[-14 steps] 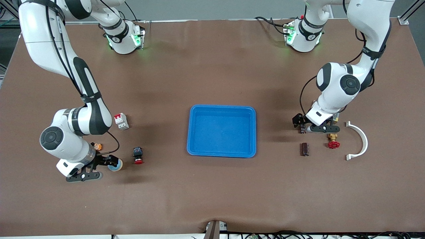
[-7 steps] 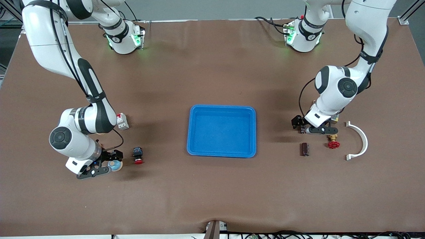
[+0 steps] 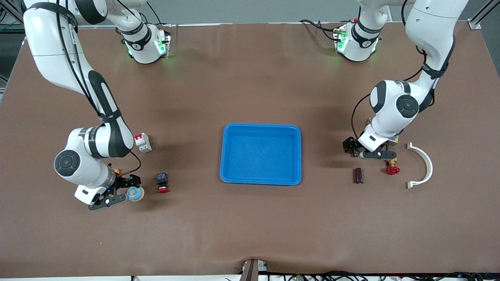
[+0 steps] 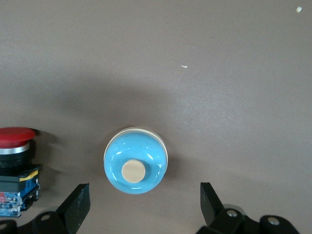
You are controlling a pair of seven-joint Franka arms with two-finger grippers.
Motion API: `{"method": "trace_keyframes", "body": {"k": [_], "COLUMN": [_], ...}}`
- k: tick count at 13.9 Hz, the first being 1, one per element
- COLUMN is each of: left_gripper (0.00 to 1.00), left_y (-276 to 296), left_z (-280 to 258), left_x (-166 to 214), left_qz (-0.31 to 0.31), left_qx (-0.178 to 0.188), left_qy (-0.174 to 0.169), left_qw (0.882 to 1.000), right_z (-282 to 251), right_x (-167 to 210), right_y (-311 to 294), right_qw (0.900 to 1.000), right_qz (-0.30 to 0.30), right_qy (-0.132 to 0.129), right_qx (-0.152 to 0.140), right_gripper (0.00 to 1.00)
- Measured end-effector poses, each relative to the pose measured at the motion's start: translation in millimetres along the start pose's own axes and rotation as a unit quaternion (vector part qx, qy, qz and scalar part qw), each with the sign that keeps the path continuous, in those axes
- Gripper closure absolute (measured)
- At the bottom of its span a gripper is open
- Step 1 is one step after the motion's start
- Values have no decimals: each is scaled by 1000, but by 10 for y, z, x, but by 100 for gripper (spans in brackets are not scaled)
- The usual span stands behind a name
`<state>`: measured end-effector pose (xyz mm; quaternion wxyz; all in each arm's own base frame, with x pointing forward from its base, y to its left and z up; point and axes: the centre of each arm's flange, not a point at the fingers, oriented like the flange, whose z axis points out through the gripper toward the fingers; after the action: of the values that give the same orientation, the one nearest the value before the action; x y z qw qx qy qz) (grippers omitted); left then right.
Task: Place electrolytic capacitor and blue bell in tray
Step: 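Lower the right gripper over a blue bell while the left gripper descends, then close the right gripper on the bell while the left gripper grasps capacitor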
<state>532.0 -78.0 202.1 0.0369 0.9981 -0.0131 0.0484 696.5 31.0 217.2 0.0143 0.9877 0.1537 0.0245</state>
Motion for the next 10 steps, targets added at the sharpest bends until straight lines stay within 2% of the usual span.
{"method": "trace_keyframes", "body": {"k": [4,10], "left_gripper": [0,0], "left_y": [-189,-167], "left_z": [21,42], "left_x": [19,45], "left_qz": [2,2], "left_qx": [10,8], "left_qy": [0,4], "left_qw": [1000,1000], "right_z": [141,162], "right_x": [-6,59], "right_y": [-46,-64], "right_qw": [1000,1000], "right_qz": [-3,-5], "right_qy": [-4,0], "right_qx": [2,1], "right_gripper": [0,0]}}
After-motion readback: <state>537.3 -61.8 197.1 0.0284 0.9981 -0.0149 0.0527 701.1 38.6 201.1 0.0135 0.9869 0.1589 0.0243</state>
